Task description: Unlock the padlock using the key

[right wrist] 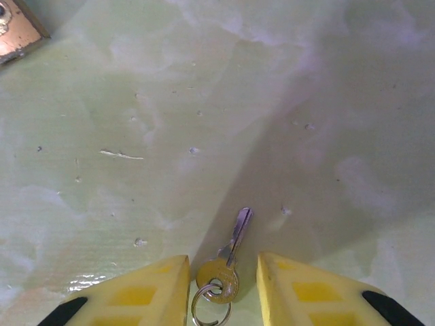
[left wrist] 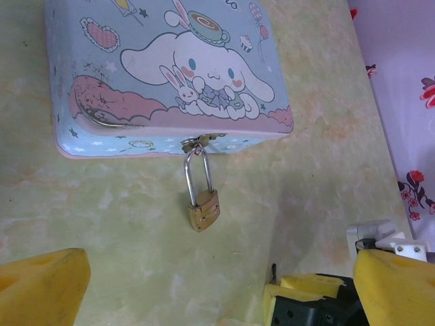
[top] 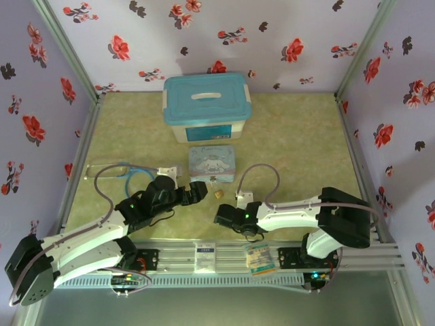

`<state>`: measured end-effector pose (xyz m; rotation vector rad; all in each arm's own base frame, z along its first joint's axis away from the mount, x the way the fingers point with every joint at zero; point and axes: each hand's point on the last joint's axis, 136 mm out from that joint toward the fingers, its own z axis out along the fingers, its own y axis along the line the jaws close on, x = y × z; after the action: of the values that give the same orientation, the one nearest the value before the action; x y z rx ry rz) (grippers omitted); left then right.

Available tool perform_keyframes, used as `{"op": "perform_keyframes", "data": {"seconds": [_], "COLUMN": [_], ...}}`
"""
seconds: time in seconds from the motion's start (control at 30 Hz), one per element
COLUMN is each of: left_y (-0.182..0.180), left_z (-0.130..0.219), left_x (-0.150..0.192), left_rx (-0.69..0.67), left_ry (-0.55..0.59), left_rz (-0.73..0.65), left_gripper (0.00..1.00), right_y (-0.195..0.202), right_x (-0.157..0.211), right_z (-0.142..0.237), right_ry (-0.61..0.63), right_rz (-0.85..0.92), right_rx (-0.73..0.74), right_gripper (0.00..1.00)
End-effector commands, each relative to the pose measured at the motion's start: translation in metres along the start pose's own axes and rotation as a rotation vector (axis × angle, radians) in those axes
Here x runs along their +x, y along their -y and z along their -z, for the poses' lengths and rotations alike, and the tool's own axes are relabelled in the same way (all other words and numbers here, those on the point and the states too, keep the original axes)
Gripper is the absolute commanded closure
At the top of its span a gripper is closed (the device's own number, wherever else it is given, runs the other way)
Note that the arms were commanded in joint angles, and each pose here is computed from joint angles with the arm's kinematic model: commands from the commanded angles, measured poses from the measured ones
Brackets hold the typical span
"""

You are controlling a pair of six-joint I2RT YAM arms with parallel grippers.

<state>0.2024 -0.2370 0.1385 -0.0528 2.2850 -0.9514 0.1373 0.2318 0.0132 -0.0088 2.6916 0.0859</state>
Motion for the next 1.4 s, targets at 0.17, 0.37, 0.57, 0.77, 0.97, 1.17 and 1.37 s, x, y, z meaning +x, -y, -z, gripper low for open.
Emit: {"op": "perform_keyframes", "data": {"seconds": [0.17, 0.37, 0.57, 0.77, 0.97, 1.17, 1.37], "left_y": [0.001, 0.002, 0.006, 0.009, 0.025, 0.055, 0.093], "left_z": [-0.003, -0.004, -0.010, -0.018, -0.017, -0.010, -0.011], "left_x": [-0.002, -0.002, -0.002, 0.002, 0.000, -0.017, -0.014], "left_rx": [0.011, 0.016, 0.018, 0.019, 0.067, 0.224, 0.333], "left_ry": [0.026, 0.028, 0.024, 0.011, 0.044, 0.178, 0.213], "left_rz": [0.017, 0.026, 0.030, 0.031, 0.009, 0.046, 0.115], "left_gripper": [0.00, 0.00, 0.00, 0.00, 0.00, 0.01, 0.06], "right_y": [0.019, 0.028, 0.035, 0.040, 0.034, 0.032, 0.019], "right_x": [0.025, 0.029, 0.023, 0.015, 0.001, -0.023, -0.051], "right_z": [-0.004, -0.006, -0.007, -0.006, 0.011, 0.040, 0.074], "right_ry": [-0.066, -0.049, -0.008, 0.004, 0.054, 0.132, 0.218], "right_rz": [-0.021, -0.077, -0.052, -0.011, -0.007, -0.044, -0.016], "right_rx": [0.001, -0.046, -0.094, -0.160, -0.357, -0.557, -0.658], "right_gripper": [0.78, 0.80, 0.90, 1.00, 1.00, 1.00, 1.00]}}
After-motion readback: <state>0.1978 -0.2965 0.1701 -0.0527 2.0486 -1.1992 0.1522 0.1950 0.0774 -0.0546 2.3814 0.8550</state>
